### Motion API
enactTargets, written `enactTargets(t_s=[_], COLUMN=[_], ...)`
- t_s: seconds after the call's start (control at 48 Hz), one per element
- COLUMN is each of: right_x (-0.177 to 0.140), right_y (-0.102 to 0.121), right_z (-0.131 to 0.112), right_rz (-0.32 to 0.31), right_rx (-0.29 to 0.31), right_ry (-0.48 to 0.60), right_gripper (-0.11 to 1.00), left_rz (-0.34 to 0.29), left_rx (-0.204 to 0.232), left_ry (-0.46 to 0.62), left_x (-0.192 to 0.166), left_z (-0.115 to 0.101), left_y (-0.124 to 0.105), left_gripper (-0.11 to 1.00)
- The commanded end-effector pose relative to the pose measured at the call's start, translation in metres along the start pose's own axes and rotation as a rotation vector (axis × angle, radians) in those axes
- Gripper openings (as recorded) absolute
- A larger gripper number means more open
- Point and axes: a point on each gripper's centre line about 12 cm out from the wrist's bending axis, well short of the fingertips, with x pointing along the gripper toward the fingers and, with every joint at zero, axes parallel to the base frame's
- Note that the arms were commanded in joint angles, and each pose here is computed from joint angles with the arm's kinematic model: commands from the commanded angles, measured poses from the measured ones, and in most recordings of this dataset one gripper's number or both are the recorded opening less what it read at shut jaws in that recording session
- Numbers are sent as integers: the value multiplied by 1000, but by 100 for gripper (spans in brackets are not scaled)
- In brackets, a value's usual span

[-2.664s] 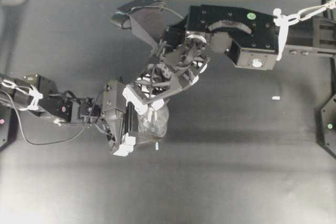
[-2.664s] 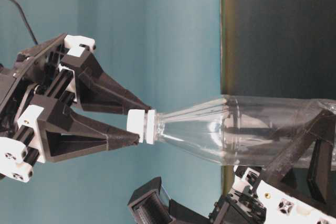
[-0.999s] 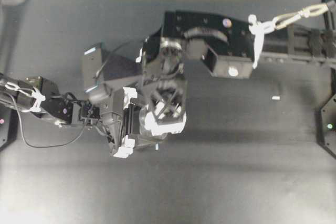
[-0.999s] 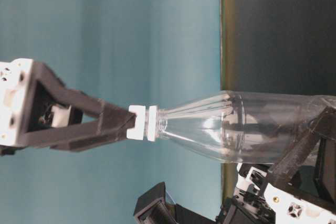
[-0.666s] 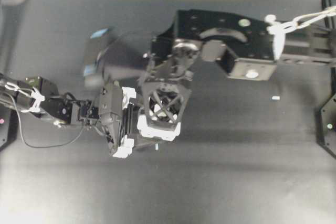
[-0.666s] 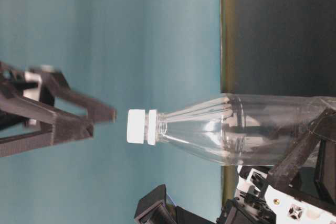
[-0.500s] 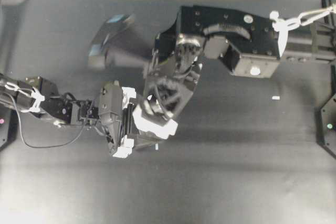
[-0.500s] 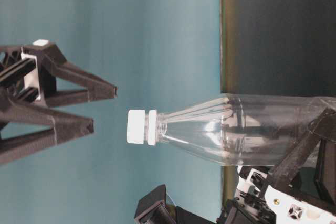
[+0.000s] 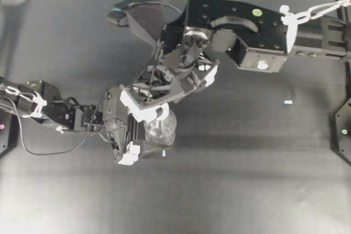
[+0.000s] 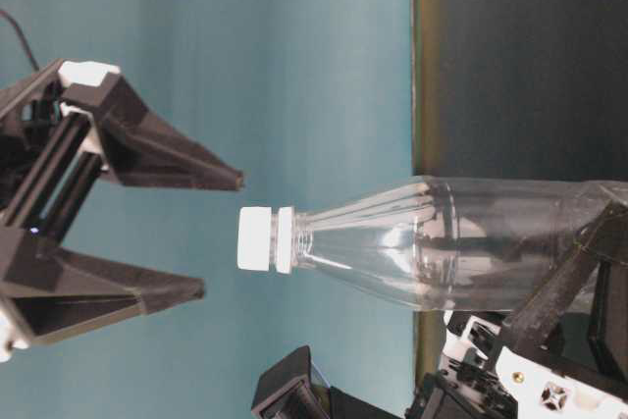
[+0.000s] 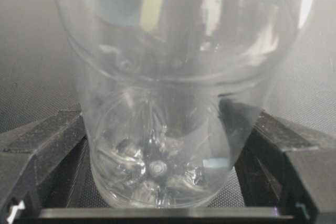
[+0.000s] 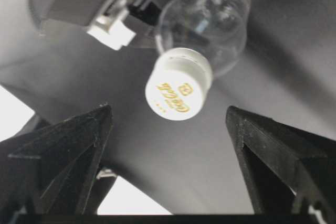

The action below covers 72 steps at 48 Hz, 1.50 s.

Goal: Open the bottle cap by holding the bottle with the left arm and twisting the cap with the right arm.

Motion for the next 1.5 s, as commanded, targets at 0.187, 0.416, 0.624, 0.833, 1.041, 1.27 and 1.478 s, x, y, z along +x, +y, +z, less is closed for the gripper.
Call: enactTargets(t_s=[0.187,0.416,0.624,0.833,1.041,1.27,1.478], right_x=[2,7,13,15,17,14,11], right_y=[-4,-5,-3,-2,0,2,10], right_z=[4,7,5,1,-2,-2,-3], right_rz=[-18,-26,-33,-42,-45,-55,-49], right_rx=[12,10,-1,-19,-73,-178,-468], right_ry=[-30,-40,-28,-18,-3,12,22], right_gripper=[82,76,73,57,36,36,36], left_rz=[-3,-4,-3,-3,-3,-3,-3], left_rx=[0,0,-1,-1,-1,-1,-1], left_ry=[-4,-7,-9,-7,-12,-7,-7], left_x=[1,1,1,1,2,2,2], left_z=[1,2,3,2,4,2,2], left_y=[-1,-1,-1,-1,-1,-1,-1], left_gripper=[88,88,88,88,88,88,88])
